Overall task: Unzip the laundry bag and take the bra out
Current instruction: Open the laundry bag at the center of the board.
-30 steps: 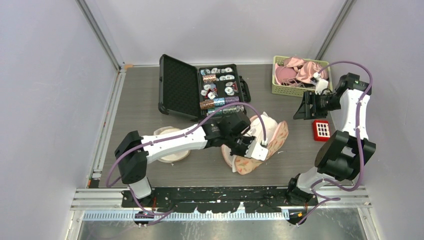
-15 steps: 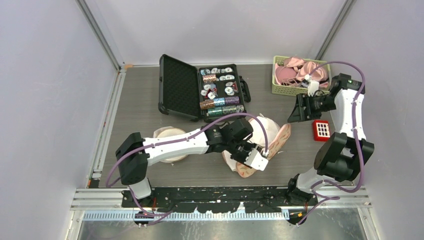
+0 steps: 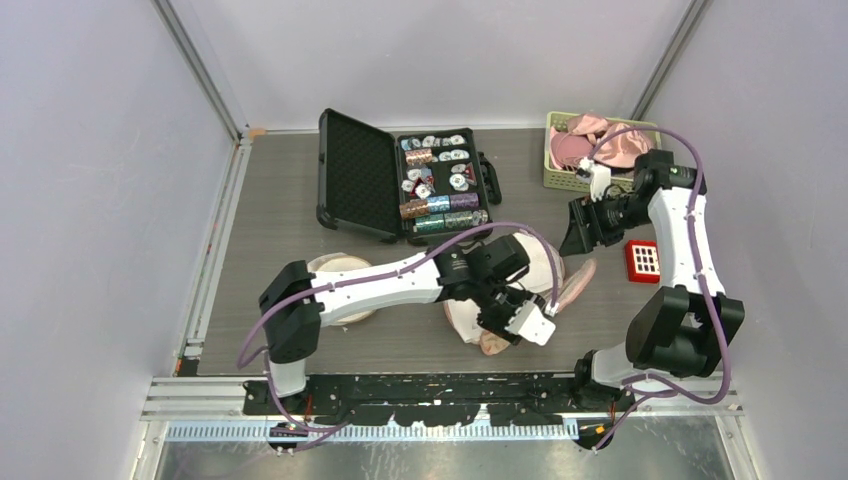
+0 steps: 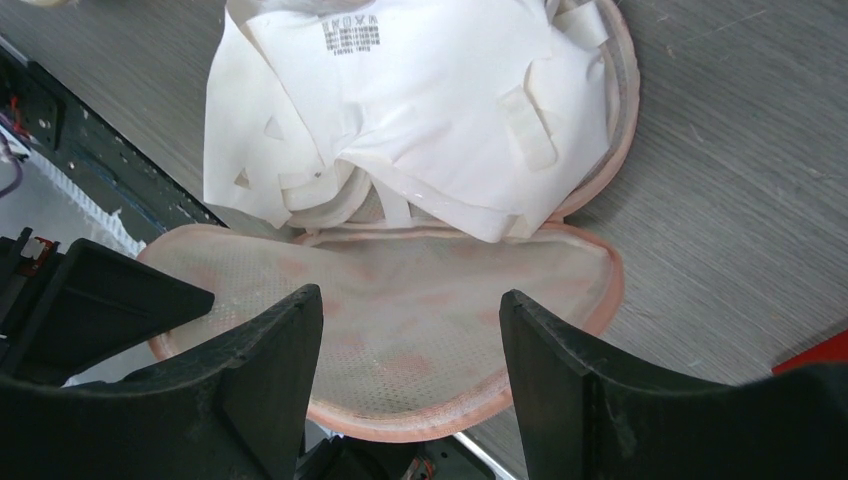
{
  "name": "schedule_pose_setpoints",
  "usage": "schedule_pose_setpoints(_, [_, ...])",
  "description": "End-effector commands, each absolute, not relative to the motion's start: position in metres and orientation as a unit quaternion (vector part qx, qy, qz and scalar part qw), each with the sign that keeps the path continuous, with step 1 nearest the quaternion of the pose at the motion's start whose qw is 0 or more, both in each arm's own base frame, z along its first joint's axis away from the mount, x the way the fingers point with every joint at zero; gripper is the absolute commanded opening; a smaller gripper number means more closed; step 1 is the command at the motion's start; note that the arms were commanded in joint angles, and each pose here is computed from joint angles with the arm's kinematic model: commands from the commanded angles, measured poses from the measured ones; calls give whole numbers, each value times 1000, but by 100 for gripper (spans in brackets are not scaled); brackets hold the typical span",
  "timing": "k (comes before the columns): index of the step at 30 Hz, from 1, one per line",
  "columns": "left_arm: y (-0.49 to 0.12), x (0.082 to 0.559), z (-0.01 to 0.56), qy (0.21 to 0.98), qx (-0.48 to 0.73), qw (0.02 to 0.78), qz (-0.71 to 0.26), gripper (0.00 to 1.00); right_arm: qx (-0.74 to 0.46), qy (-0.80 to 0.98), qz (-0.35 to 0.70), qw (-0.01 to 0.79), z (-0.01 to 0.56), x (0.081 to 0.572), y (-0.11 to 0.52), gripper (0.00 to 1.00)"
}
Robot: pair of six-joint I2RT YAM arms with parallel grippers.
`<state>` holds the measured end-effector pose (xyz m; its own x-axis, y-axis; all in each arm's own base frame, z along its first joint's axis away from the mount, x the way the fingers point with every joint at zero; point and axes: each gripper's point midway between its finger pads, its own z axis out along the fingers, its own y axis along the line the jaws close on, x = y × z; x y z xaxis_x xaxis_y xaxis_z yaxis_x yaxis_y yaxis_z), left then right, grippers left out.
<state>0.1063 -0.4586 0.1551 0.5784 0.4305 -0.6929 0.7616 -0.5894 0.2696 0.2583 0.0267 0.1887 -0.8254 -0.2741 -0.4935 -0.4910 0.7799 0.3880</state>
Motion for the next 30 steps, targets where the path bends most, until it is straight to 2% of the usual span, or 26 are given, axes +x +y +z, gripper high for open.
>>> schedule_pose_setpoints(1, [-470,88,183,373,826,253,-338,50,-255,918,228,199,170,247,25,70])
schedule_pose_setpoints(5, [-456,96,188,432,809,227,-328,50,-295,919,205,163,143,234,21,69])
schedule_pose_setpoints(8, [-437,108,195,476,771,230,-355,53,-313,920,192,137,127,225,16,68])
schedule_pose_setpoints(10, [-421,118,206,499,743,246,-373,60,-320,921,186,123,118,220,13,68])
schedule_pose_setpoints(14, [-399,142,185,543,720,279,-331,60,-326,922,183,100,103,214,12,67])
schedule_pose_setpoints(17, [-386,160,144,579,714,281,-276,57,-329,922,184,90,91,216,18,66])
schedule_pose_setpoints(24, [-382,188,78,656,689,230,-207,51,-311,929,189,65,70,224,20,63])
schedule_pose_setpoints(30, [-369,230,47,696,663,220,-165,43,-296,934,192,50,54,226,21,62])
